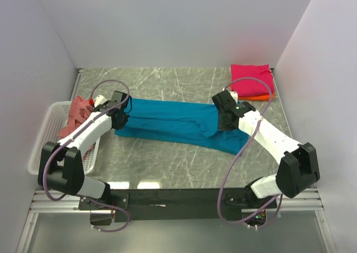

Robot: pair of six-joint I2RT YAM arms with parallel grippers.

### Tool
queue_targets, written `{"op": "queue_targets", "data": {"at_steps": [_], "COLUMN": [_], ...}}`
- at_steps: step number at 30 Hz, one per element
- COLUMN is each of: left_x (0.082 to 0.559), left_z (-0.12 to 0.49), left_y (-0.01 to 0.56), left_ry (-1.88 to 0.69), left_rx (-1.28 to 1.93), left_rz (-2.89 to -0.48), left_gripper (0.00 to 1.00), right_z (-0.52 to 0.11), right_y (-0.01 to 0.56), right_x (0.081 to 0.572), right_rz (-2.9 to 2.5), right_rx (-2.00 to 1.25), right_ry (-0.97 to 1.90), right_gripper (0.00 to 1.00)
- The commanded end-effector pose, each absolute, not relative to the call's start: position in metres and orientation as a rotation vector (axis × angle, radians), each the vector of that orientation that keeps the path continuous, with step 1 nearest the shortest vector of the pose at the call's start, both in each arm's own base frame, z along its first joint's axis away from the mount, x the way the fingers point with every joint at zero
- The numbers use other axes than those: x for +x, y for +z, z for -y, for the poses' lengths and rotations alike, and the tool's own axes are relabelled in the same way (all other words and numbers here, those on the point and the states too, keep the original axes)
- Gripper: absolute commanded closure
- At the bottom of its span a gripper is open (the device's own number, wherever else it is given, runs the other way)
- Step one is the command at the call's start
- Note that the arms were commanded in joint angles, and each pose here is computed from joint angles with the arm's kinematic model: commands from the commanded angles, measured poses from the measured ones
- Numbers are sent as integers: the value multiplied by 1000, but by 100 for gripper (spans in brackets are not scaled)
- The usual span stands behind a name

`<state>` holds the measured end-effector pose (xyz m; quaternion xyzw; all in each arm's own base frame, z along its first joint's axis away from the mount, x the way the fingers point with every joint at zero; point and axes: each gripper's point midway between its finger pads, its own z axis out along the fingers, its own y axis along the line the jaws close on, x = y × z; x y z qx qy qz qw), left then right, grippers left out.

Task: Fold and stack the t-shirts
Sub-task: Fold the tshirt

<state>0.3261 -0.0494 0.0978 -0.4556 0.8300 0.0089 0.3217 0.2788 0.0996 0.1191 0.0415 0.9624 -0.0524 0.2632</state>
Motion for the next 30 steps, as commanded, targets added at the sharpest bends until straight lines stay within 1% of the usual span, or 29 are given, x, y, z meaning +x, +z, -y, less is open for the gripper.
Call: {"op": "queue_targets", "data": {"at_steps": [1, 8, 10, 14, 16, 17, 21, 22, 24, 25, 26, 27, 28, 29, 30], "left_x": [349, 374, 379, 390, 392, 395, 400, 401, 405, 405, 410, 411, 411, 415, 417], "left_z": [47, 48, 45, 42, 40, 40, 37, 34, 32, 30, 30, 30, 30, 31, 33], "left_y": [114, 114, 109, 105, 96, 95, 84, 78, 77, 72, 76, 77, 78, 83, 87], "left_ry": [17, 37, 54, 71, 80, 79, 86, 99, 106, 122, 119, 123, 120, 109, 95], "left_rx": [-1163, -1154, -1158, -1173, -1187, -1192, -1218, -1226, -1237, -1243, -1242, -1238, -1235, -1222, -1212], "left_rz": [-2126, -2112, -2120, -2120, -2142, -2144, -2170, -2181, -2191, -2203, -2195, -2193, -2198, -2192, -2183], "left_gripper": [99, 99, 99, 99, 99, 99, 99, 99, 93, 79, 71, 65, 51, 44, 38], "right_z": [-99, -99, -97, -101, -101, -102, -103, -107, -105, -105, -108, -105, -104, -104, -102], "right_y": [136, 146, 139, 137, 128, 132, 114, 123, 107, 106, 114, 109, 110, 118, 122], "right_x": [306, 348, 357, 381, 392, 402, 431, 442, 450, 454, 465, 469, 472, 477, 478], "right_rz": [-2527, -2490, -2513, -2510, -2522, -2506, -2548, -2526, -2571, -2574, -2548, -2554, -2548, -2528, -2515], "right_rx": [103, 106, 105, 33, -65, -100, -164, -167, -178, -175, -145, -125, -97, -42, -14], "right_ry": [-147, -159, -174, -196, -239, -243, -285, -284, -338, -344, -340, -370, -383, -377, -383], "right_gripper": [100, 100, 100, 100, 100, 100, 100, 99, 87, 75, 70, 64, 61, 57, 46]}}
